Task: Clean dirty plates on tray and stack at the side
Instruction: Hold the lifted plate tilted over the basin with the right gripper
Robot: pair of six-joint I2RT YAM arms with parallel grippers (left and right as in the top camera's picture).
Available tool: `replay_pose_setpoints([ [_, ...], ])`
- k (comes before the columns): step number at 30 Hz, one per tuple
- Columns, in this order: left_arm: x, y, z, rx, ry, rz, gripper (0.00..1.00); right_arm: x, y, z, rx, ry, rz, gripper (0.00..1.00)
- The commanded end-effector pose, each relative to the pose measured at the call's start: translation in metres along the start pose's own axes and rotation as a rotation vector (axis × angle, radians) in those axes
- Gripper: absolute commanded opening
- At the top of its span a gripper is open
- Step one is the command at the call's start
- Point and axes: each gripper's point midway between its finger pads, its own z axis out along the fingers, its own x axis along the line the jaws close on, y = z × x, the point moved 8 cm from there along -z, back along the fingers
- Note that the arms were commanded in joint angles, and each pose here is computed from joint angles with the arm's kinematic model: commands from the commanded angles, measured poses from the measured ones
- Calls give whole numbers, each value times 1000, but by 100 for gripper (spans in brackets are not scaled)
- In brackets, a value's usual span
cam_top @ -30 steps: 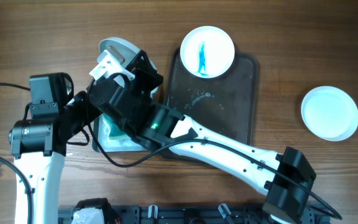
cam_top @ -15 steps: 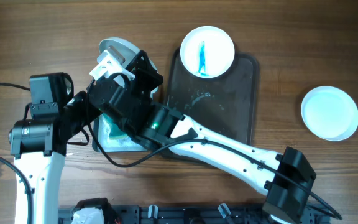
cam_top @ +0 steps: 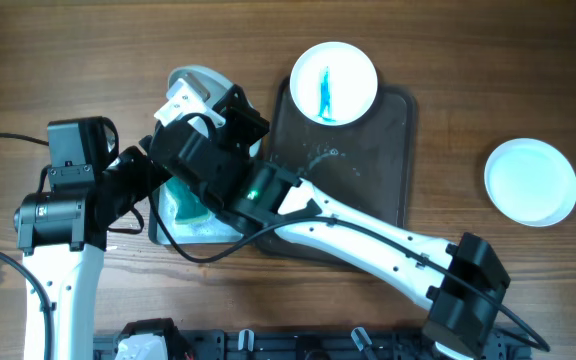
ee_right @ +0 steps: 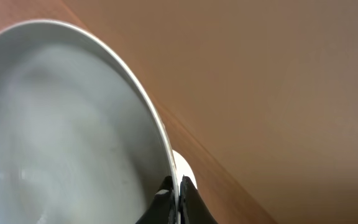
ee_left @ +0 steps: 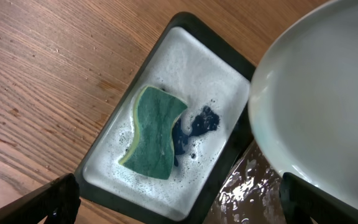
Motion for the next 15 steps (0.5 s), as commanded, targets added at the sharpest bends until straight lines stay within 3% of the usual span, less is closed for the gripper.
replay_pose_setpoints([
  [1, -2, 4, -5, -15, -16, 1, 100, -16, 5, 3, -1, -83, 183, 4],
  [3, -2, 4, -5, -15, -16, 1, 100, 1, 7, 0, -40, 103, 54, 4],
  [4, -2, 4, -5, -15, -15, 1, 100, 1, 6, 0, -34, 98, 5, 4],
  [6, -2, 4, -5, -15, -16, 1, 100, -15, 2, 4, 10, -65, 157, 4],
  [9, -2, 4, -5, -15, -15, 1, 100, 2, 3, 4, -18, 139, 131, 4],
  [12, -2, 4, -5, -15, -16, 0, 100, -4, -12, 15, 66, 117, 323, 4],
  [15, -2, 4, -5, -15, -16, 1, 100, -4, -33, 34, 190, 254, 544, 4],
])
